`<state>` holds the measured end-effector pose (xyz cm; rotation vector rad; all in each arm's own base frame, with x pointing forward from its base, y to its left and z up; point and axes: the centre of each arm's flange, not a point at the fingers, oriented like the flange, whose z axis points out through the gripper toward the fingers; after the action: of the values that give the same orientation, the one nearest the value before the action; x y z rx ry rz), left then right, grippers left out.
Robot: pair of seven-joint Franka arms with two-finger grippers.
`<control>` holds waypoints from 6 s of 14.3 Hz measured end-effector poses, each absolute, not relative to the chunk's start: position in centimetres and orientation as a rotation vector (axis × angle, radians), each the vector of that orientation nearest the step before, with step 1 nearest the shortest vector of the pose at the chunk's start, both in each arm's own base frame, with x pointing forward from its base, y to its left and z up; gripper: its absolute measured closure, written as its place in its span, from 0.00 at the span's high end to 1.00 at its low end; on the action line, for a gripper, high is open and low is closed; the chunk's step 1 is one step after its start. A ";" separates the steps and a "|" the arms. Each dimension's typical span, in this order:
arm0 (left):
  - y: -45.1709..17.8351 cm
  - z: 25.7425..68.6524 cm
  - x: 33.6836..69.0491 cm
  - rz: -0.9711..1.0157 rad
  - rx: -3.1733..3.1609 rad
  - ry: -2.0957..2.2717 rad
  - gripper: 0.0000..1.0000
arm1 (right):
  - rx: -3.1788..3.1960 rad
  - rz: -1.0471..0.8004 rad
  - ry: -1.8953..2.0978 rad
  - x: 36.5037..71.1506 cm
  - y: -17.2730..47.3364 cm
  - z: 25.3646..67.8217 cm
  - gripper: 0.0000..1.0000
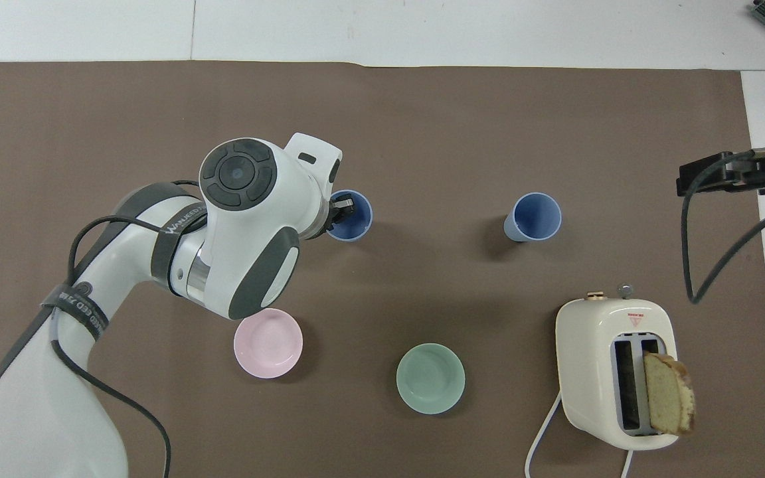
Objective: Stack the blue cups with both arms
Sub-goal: 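Carry the blue cup with the left gripper toward the table center, then release the cup with the left gripper while the right gripper reaches the other cup, then grasp the second blue cup with the right gripper and lift, then carry the held blue cup with the right gripper above the first cup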
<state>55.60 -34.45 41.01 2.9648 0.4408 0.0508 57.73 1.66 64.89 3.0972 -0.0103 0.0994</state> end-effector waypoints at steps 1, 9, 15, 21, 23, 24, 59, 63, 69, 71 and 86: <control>-34.6 40.6 55.5 0.052 2.964 0.437 0.04 | 3.097 0.099 -0.010 57.7 1.7 64.9 1.00; -35.4 38.8 54.5 0.054 2.972 0.403 0.04 | 3.097 0.099 -0.010 57.7 1.7 64.9 1.00; -35.3 38.7 54.5 0.054 2.974 0.397 0.42 | 3.097 0.099 -0.010 57.7 1.7 64.9 1.00; -29.6 43.2 56.6 0.150 3.032 0.386 1.00 | 3.102 0.105 -0.006 57.8 1.8 64.5 1.00; -25.0 46.4 57.1 0.140 3.068 0.319 1.00 | 3.122 0.141 -0.004 58.3 2.1 62.8 1.00; -22.6 47.8 57.1 0.124 3.089 0.275 1.00 | 3.132 0.145 -0.006 58.5 2.2 61.6 1.00; -4.3 66.0 51.2 0.023 3.160 -0.203 1.00 | 3.182 -0.006 0.195 61.9 8.0 36.9 0.06; -4.0 66.2 51.0 0.027 3.154 -0.184 1.00 | 3.193 0.028 0.244 63.0 10.6 42.1 0.06; -3.0 66.0 51.1 0.021 3.126 -0.128 1.00 | 3.255 0.128 0.137 62.1 21.2 50.5 0.06; -3.0 66.0 51.1 0.018 3.125 -0.128 1.00 | 3.277 0.158 0.106 61.1 25.9 51.8 0.06; -3.2 65.7 50.9 -0.011 3.123 -0.135 1.00 | 3.310 0.126 0.305 58.8 36.7 49.8 0.06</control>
<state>50.91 -3.24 65.65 3.1226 -0.1352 -0.0109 58.80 36.70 49.79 3.3105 0.3051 0.1256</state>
